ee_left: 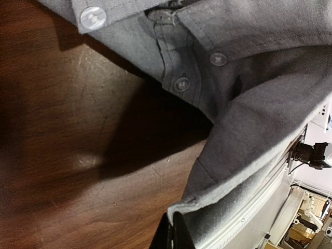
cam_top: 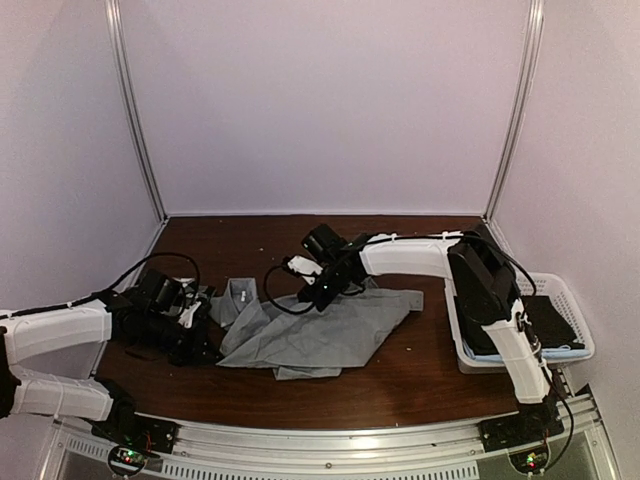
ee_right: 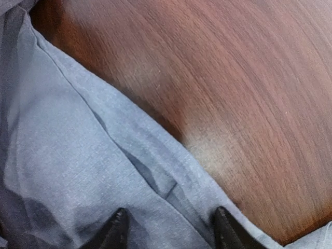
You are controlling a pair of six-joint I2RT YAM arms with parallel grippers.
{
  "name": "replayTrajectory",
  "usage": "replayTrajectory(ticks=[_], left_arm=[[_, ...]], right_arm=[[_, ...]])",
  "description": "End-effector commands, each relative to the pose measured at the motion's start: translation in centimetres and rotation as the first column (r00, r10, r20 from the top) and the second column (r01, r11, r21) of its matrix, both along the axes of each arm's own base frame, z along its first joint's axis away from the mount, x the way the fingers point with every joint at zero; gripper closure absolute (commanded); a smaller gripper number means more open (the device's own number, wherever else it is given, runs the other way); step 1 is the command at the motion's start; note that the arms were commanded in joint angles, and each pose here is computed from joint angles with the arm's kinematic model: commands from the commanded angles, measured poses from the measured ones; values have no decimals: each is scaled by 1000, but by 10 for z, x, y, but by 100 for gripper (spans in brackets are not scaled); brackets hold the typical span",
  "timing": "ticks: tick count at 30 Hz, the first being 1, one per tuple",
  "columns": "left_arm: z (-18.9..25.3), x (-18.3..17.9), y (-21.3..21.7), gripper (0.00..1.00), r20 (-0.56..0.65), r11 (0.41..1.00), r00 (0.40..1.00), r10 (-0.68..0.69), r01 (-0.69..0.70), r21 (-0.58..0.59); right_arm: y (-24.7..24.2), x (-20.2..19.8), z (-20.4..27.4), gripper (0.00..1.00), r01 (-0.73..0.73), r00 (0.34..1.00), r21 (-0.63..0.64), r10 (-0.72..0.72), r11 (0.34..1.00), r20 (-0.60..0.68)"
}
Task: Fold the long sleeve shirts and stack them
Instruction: Pick up the crumpled shirt from the center of the board, then flatten out the crumpled shirt at the center of the board.
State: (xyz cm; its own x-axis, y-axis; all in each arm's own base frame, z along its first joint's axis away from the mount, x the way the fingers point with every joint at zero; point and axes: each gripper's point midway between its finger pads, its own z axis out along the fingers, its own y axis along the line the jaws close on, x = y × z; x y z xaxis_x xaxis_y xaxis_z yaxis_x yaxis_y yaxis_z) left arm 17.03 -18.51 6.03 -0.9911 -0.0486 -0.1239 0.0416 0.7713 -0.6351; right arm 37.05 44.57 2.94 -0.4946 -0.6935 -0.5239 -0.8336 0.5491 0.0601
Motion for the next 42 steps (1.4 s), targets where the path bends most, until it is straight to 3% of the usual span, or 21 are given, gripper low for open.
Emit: replayTrajectory(ticks=[1,2,4,7,18,23,28,34,37,42], left_arm=[[3,8,-1,100,30,1000,999,11,-11,10],[5,10,-1,100,36,1000,999,12,-13,13],[8,15,-1,100,49,1000,999,18,-19,23],[14,26,2,100,81,998,996,34,-39,56],[35,83,19,100,187,980,982,41,-76,186],[44,135,34,100,254,962,965,61,-124,242],[54,206,53,100,319,951,938,136,-213,223],[55,301,46,100,379,950,912,156,-244,196],[55,344,38,100,402,959,904,147,-230,167],[54,393,23,100,429,974,895,125,-194,121]], right_arm=[[-21,3,-18,62,113,993,-91,-110,989,32],[-26,8,-15,75,146,989,-92,-143,985,43],[-33,19,-3,92,223,974,-58,-220,973,58],[-49,38,18,100,337,940,17,-337,942,56],[-142,78,76,100,649,743,185,-667,738,55],[-170,91,93,100,707,675,247,-736,662,41],[-169,97,101,100,705,678,279,-735,652,2],[-156,84,99,100,679,714,303,-697,669,-62],[-152,76,91,89,677,722,292,-686,676,-88],[-153,69,89,47,682,718,285,-690,674,-87]])
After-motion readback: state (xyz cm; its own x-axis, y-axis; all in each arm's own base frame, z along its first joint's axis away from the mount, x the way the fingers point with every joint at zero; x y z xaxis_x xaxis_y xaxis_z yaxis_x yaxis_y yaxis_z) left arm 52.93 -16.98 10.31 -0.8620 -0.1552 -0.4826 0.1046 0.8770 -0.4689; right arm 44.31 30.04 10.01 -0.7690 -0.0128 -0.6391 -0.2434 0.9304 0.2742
